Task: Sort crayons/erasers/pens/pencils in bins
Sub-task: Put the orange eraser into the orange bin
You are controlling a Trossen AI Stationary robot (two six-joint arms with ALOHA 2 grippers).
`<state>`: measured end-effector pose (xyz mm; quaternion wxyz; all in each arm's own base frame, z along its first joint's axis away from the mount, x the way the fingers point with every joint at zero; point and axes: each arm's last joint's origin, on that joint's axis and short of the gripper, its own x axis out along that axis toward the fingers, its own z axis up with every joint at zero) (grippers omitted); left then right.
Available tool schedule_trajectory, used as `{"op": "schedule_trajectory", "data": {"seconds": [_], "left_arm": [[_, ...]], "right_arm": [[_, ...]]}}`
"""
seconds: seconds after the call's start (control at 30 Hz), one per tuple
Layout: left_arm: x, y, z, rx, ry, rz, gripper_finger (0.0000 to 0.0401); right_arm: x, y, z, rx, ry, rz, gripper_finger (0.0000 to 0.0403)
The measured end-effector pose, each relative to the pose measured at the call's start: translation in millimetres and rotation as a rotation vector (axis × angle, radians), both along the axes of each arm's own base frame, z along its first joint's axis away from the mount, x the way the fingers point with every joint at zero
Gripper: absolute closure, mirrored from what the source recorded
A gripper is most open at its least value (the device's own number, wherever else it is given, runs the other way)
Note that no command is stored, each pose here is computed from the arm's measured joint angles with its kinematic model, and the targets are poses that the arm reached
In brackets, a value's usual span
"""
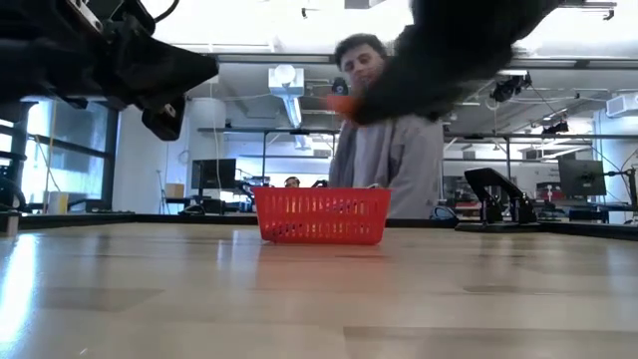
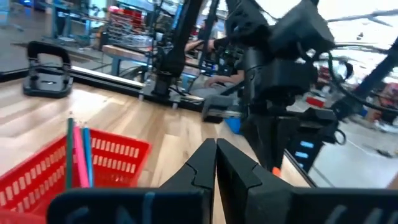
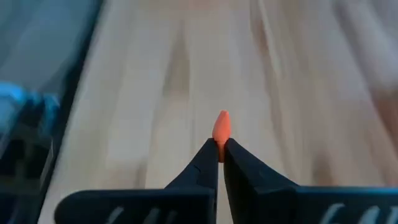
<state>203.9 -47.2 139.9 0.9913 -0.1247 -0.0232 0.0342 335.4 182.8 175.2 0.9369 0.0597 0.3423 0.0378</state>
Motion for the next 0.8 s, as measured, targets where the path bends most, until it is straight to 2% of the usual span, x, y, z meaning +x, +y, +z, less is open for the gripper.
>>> {"op": "schedule_trajectory", "data": {"seconds": [0.13,0.33,0.57,0.8], "left_arm": [[0,6,2,-0.04,-0.011,0.055,0.0388],[1,14,8,-0.054,-0.043,0.038,0.0351],[8,16,12,-0.092,-0.056,0.011,0.0298],[27,10,22,-0.078,-0.048,-0.005,0.0265]], "right_arm": [[15,-41,-5,0.064,-0.246,0.03,0.0402],[21,-89,-6,0.061,-0.45,-0.091,0.0403],[33,-103,7,-0.002,-0.518,-0.08,0.0403],[41,-109,20,-0.059,-0.564,-0.083,0.0403]]}}
